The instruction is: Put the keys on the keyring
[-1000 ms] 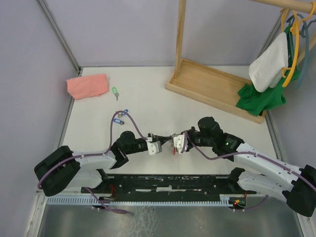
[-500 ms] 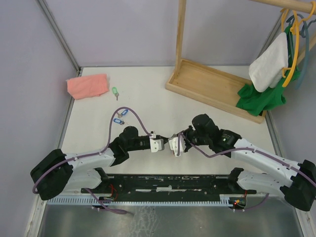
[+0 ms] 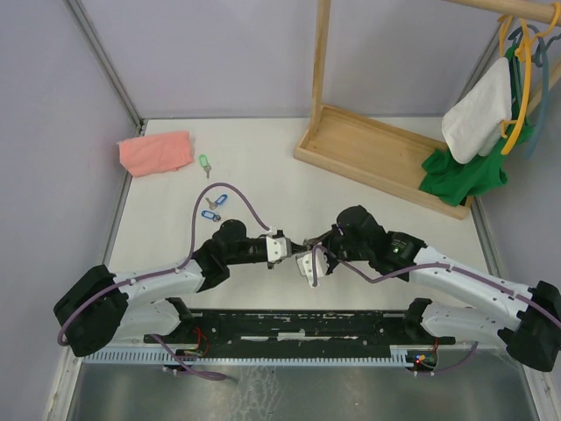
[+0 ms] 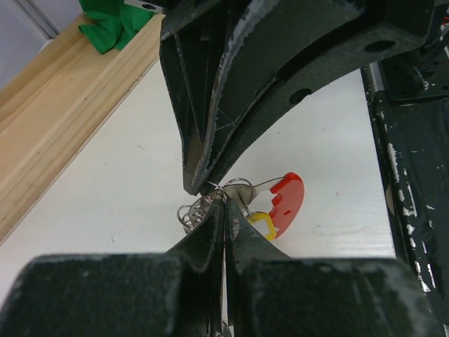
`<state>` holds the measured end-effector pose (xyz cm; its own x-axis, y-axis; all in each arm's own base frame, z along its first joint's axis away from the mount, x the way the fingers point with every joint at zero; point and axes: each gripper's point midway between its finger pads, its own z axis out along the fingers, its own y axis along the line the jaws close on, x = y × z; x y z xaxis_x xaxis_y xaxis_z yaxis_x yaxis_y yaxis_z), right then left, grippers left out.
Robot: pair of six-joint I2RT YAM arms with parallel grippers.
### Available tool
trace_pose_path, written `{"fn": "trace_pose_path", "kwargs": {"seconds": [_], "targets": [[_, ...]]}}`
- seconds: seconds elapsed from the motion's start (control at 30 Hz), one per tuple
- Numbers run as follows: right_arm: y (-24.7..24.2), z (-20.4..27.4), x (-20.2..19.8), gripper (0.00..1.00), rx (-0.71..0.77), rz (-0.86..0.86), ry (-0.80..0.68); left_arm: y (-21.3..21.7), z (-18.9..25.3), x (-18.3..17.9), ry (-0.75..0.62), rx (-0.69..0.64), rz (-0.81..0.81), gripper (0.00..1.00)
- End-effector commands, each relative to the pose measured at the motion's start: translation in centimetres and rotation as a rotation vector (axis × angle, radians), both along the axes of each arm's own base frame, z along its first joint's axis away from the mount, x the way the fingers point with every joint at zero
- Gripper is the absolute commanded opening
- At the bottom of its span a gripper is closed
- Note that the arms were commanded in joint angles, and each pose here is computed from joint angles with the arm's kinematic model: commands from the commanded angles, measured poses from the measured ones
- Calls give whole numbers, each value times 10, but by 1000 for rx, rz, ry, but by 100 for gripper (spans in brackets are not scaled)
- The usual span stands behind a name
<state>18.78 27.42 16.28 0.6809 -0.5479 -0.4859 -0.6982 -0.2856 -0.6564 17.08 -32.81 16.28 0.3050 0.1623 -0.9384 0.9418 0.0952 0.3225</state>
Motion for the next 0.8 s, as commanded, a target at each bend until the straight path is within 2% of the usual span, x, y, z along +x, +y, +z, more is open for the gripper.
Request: {"fn": "trace_pose_path", "kwargs": {"seconds": [0.0,0.43,0.77], "targets": [[20,-1,-17,1,12,118,5,-16,58,-8,8,-154,-86,3],[21,-11,-28,1,-37,187,-21,-8,63,2,186,-186,-109,3],[22,4,-30,1,55,175,-65,4,56,16,414,-246,-72,3]]}}
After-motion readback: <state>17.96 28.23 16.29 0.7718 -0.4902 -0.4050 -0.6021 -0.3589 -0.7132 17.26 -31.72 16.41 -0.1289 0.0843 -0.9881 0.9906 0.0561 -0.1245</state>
